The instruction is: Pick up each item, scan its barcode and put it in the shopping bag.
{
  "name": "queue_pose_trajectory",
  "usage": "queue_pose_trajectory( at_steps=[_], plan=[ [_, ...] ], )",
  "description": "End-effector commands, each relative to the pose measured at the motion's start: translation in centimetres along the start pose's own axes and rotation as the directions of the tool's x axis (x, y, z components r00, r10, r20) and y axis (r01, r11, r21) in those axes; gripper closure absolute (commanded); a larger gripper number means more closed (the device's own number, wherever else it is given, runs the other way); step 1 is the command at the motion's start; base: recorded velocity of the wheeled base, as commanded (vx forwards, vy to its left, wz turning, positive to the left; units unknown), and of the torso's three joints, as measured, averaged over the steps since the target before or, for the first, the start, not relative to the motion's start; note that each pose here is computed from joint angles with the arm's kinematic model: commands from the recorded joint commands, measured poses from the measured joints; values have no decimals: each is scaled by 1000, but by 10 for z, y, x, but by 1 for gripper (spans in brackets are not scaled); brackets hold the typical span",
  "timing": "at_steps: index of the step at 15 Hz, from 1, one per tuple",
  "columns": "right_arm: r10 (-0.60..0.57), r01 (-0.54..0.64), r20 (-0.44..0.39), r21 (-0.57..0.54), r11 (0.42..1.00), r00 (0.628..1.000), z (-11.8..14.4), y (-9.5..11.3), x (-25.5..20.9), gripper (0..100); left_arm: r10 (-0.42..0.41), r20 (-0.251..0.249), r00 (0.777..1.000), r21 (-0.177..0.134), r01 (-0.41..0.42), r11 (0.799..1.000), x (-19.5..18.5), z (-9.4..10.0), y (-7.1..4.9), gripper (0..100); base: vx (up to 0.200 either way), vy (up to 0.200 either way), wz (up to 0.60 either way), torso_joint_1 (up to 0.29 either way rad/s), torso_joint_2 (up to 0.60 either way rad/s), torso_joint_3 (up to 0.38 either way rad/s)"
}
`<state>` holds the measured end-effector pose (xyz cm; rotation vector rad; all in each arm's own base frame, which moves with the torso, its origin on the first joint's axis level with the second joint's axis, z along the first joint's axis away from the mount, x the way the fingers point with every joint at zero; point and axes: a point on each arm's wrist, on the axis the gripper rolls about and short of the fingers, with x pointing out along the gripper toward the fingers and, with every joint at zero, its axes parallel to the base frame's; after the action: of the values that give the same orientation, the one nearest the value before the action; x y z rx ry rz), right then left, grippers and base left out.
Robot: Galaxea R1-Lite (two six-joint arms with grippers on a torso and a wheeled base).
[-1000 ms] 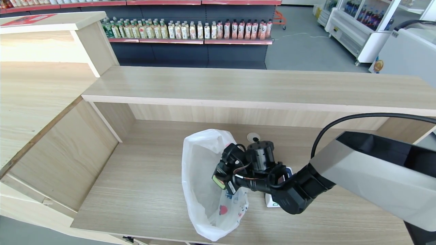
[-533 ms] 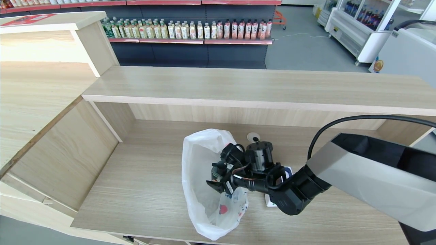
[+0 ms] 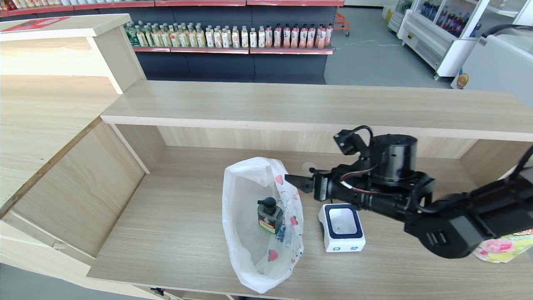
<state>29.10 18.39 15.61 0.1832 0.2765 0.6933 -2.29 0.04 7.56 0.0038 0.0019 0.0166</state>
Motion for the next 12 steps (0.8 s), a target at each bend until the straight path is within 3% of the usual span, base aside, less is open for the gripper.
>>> queue_pose_trajectory(
  at_steps=[1, 4, 8, 12],
  plan=[
    [-232, 224, 93, 92, 970, 968, 25, -28, -104, 0, 0, 0, 1000, -1, 0, 1000, 0, 0, 0, 0, 0, 0, 0, 0, 0, 0],
    [-374, 367, 6, 181, 913, 928, 23, -38, -159, 0, 0, 0, 1000, -1, 0, 1000, 0, 0, 0, 0, 0, 0, 0, 0, 0, 0],
    [-487, 464, -13, 328, 823, 873, 24, -39, -189, 0, 0, 0, 1000, 1, 0, 1000, 0, 0, 0, 0, 0, 0, 0, 0, 0, 0],
    [-500, 472, -29, 383, 794, 865, 22, -34, -203, 0, 0, 0, 1000, 1, 0, 1000, 0, 0, 0, 0, 0, 0, 0, 0, 0, 0]
  ],
)
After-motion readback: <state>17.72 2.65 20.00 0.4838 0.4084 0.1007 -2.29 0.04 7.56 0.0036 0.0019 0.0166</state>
